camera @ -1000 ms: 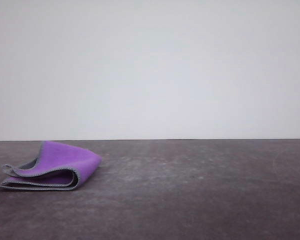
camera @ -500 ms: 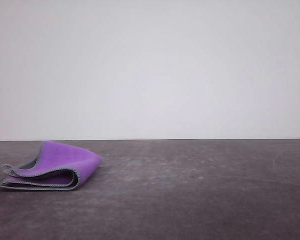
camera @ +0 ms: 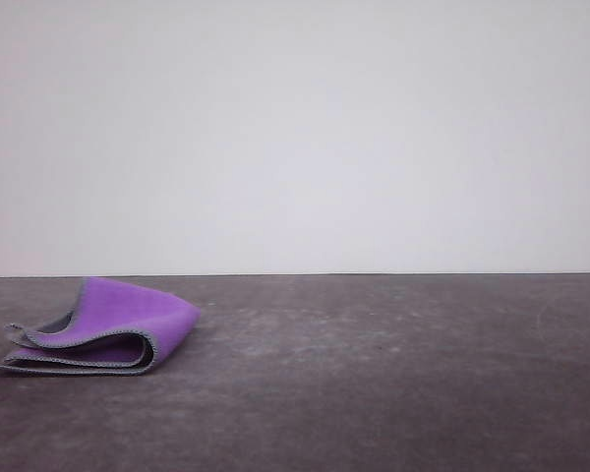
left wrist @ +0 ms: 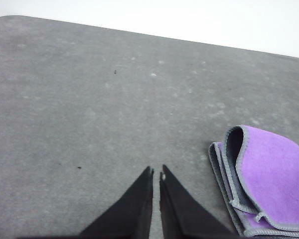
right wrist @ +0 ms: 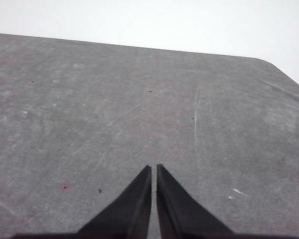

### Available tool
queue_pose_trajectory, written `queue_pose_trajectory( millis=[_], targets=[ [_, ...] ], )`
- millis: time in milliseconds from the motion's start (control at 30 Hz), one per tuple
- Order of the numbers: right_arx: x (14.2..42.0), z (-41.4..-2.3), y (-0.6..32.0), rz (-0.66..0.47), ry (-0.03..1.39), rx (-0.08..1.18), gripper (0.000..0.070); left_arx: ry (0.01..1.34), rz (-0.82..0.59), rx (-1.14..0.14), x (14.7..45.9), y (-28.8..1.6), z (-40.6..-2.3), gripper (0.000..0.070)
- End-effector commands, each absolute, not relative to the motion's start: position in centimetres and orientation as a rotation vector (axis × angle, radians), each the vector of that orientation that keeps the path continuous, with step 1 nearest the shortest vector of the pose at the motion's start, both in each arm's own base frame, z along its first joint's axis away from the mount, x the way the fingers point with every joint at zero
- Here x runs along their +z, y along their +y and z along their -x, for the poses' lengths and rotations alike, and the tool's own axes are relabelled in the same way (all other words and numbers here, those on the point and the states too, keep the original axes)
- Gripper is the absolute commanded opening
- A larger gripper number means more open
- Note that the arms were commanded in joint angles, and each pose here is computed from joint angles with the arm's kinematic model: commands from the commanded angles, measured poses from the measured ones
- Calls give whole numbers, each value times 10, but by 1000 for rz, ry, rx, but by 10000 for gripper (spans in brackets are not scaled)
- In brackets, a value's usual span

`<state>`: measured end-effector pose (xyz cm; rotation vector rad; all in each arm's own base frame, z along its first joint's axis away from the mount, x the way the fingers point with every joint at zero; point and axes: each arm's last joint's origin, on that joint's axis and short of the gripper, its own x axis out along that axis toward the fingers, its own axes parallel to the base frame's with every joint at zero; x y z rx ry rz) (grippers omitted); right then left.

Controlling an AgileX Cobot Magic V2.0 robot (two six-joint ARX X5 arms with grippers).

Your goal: Fold clothes

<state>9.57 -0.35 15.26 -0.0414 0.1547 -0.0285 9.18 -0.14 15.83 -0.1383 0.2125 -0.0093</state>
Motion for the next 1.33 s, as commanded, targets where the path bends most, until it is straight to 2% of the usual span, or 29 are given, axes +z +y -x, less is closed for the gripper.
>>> queue_pose_trajectory(
  millis=[0, 1300],
  targets=[
    [152, -96, -3, 29, 146, -31, 16, 259, 124, -9, 152, -1, -91, 15],
    [152, -96, -3, 29, 146, -31, 16, 259, 124, -9, 152, -1, -91, 15]
  ],
)
